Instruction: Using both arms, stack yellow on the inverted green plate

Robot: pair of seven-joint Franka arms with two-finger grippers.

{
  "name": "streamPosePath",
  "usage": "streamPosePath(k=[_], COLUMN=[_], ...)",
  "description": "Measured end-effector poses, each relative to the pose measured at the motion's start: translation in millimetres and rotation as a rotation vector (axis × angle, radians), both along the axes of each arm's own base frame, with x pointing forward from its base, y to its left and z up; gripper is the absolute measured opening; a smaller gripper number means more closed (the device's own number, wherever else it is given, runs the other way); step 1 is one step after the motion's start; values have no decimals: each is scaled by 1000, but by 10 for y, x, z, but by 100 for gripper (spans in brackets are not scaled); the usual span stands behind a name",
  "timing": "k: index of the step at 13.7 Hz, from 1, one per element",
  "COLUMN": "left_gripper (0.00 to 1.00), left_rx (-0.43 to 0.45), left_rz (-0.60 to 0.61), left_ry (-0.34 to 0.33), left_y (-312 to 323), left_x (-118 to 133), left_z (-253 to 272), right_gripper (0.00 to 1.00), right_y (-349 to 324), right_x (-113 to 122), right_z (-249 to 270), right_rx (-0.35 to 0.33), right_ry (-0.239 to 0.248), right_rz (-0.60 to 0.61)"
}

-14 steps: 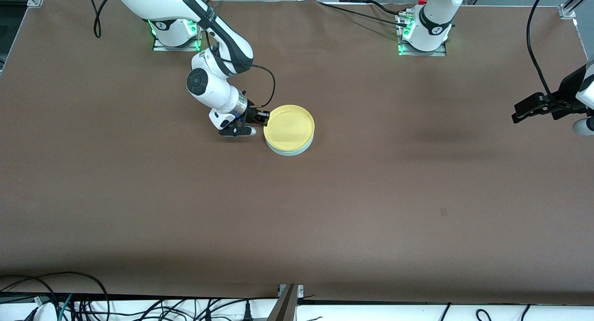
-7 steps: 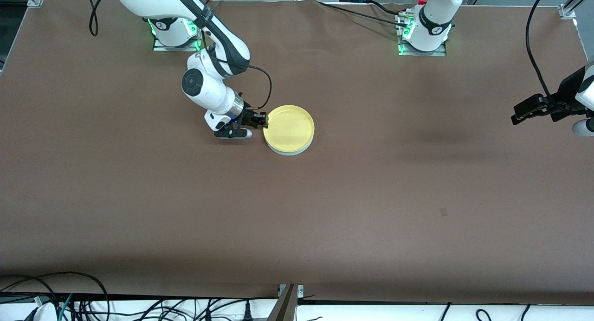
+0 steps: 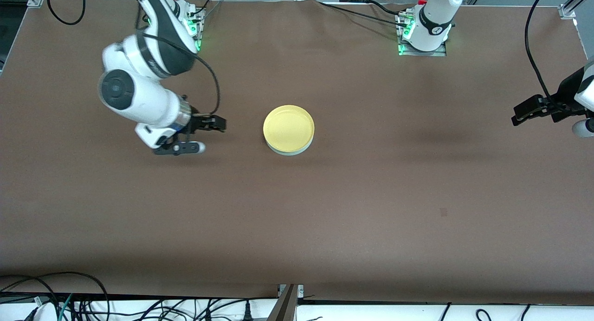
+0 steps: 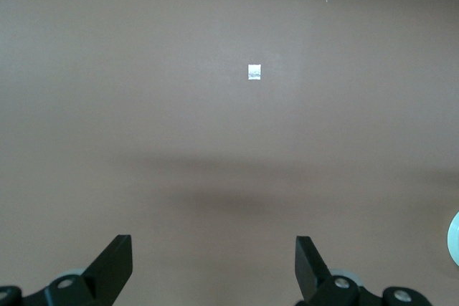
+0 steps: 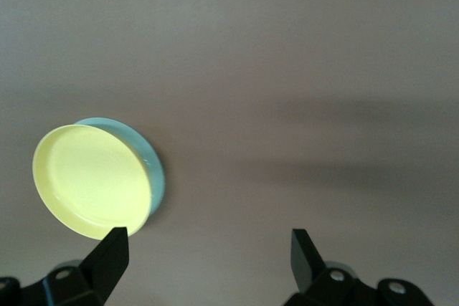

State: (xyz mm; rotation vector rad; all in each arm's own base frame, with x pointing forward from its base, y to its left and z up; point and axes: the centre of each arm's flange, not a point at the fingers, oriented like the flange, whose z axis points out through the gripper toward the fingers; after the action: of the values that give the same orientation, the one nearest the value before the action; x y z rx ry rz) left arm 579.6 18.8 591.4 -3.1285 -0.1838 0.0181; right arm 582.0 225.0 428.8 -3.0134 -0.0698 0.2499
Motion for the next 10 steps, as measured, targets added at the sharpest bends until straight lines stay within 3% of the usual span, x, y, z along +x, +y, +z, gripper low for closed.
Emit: streamPosePath(k=[3,5,8,10], left_gripper=[100,100,100,100], left_rx=[0,0,1,1], left_rz=[5,6,3,-1], left_ry=[19,24,6,0], left_y=[26,36,15,-8], left_x=[-25,-35,-50,-48], left_z=[-12,-7,85,115], right_gripper=[100,100,100,100], right_y=[-736,-1268,-1693,-1725], right_x=[295,388,347,290], right_z=[508,714,1120,1278], right_rx=[-28,-35,-55,-107], right_ry=[-23,-12,37,60], right_rz=[85,106,92,103])
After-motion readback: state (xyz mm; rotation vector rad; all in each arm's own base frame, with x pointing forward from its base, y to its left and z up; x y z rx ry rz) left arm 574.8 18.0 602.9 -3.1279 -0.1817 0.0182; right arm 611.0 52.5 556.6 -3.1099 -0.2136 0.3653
